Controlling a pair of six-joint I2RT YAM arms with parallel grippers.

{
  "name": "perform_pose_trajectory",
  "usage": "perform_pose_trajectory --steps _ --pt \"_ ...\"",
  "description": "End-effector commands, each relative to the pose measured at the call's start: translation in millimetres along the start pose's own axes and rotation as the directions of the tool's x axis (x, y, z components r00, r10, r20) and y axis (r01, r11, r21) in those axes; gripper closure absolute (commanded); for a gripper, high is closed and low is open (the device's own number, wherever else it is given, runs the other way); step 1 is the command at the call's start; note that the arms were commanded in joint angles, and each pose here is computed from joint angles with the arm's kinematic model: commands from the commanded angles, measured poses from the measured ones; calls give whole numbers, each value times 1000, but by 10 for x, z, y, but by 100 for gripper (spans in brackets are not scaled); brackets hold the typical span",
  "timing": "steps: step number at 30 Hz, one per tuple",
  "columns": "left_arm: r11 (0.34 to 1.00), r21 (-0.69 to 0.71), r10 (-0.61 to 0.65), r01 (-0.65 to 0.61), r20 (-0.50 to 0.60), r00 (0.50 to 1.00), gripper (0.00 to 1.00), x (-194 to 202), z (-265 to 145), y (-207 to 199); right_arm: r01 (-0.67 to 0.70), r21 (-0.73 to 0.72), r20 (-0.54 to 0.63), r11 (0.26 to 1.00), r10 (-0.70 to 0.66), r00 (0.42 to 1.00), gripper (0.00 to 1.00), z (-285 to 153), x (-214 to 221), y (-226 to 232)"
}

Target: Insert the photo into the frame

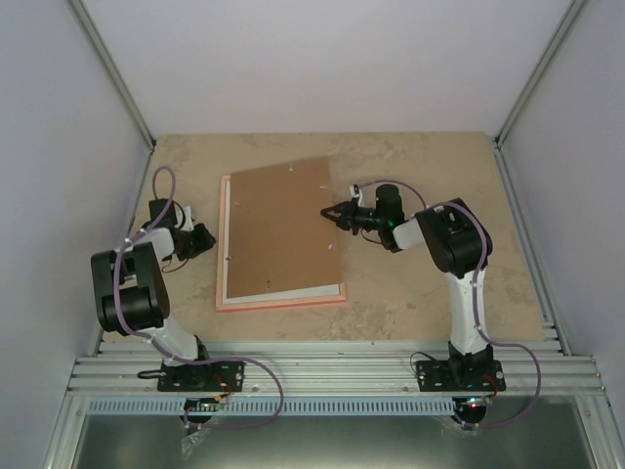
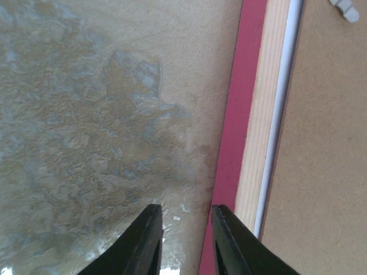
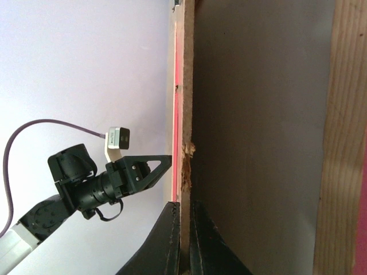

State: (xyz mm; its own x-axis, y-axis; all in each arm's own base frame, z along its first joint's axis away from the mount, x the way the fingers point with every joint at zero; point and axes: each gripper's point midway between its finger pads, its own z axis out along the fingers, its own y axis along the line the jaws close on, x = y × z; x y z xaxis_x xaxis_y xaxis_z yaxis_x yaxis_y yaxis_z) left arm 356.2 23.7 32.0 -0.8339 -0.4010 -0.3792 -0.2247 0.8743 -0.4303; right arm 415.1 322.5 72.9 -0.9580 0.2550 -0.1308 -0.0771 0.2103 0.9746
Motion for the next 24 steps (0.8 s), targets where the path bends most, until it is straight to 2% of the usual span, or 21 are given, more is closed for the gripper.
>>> perform_pose_trajectory --steps 1,12,19,24 --pt "999 36 27 -27 -9 1000 75 -7 75 -99 40 44 -7 998 -40 999 99 96 31 -146" --pt "997 52 60 -58 -43 997 81 94 192 -221 17 73 -31 997 -14 999 99 205 146 -251" --pt "995 27 97 -97 -18 995 78 39 122 -215 24 99 -13 995 -23 1000 99 120 89 -294" --pt "995 29 92 -92 -24 995 78 62 141 -213 24 126 -39 992 -19 999 99 168 203 -377"
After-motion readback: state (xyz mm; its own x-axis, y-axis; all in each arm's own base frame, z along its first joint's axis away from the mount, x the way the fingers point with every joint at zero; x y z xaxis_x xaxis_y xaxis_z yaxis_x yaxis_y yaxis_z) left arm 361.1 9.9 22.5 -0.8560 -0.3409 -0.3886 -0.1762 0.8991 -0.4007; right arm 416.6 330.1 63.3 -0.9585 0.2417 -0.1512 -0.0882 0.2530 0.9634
